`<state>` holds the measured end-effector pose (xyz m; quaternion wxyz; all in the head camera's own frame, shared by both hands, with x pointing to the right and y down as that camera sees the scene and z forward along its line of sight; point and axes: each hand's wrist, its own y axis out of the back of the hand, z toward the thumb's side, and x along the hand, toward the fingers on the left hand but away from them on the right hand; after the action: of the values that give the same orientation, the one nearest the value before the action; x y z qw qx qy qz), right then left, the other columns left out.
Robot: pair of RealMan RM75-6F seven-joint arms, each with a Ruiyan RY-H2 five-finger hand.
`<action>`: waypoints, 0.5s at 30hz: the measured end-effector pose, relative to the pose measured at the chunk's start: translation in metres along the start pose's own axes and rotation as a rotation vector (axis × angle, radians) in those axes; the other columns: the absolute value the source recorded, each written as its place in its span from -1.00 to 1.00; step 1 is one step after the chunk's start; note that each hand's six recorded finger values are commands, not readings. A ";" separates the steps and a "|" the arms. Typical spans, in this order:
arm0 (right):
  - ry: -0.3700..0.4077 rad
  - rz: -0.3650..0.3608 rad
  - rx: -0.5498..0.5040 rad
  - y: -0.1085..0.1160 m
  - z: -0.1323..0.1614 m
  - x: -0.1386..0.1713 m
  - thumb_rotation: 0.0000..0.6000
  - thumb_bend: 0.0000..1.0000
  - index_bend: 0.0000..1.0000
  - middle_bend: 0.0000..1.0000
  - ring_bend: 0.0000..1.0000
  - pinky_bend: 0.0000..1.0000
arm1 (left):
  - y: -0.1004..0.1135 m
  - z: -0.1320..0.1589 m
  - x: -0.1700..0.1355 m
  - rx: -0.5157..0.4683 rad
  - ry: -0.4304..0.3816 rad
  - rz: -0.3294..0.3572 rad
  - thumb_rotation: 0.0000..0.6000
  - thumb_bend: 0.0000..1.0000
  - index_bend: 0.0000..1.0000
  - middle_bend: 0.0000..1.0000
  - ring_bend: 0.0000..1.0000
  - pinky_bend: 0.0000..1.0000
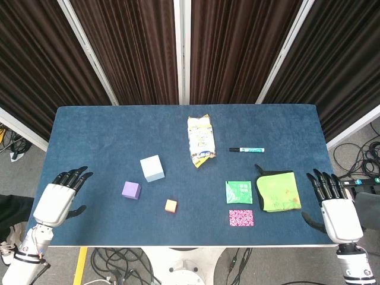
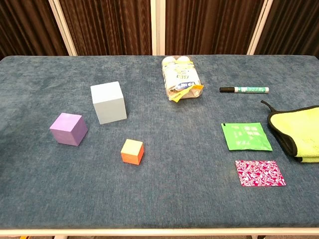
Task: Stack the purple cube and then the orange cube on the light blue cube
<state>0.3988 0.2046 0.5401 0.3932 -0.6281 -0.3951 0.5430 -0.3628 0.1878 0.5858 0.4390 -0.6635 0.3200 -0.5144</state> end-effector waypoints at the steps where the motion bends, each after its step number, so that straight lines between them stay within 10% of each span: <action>1: 0.000 0.000 0.000 0.000 0.000 0.000 1.00 -0.76 -0.96 -0.95 -1.00 -1.00 | 0.000 -0.001 -0.001 -0.001 0.002 -0.001 1.00 -0.83 -0.51 -0.51 -0.58 -0.47; 15: 0.032 -0.037 -0.011 0.003 0.004 0.000 1.00 -0.76 -0.96 -0.93 -1.00 -1.00 | -0.005 0.002 -0.002 -0.005 -0.009 -0.027 1.00 -0.83 -0.51 -0.51 -0.58 -0.47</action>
<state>0.3952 0.2036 0.5368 0.4059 -0.6314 -0.4035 0.5233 -0.3613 0.1925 0.5894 0.4320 -0.6711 0.3102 -0.5164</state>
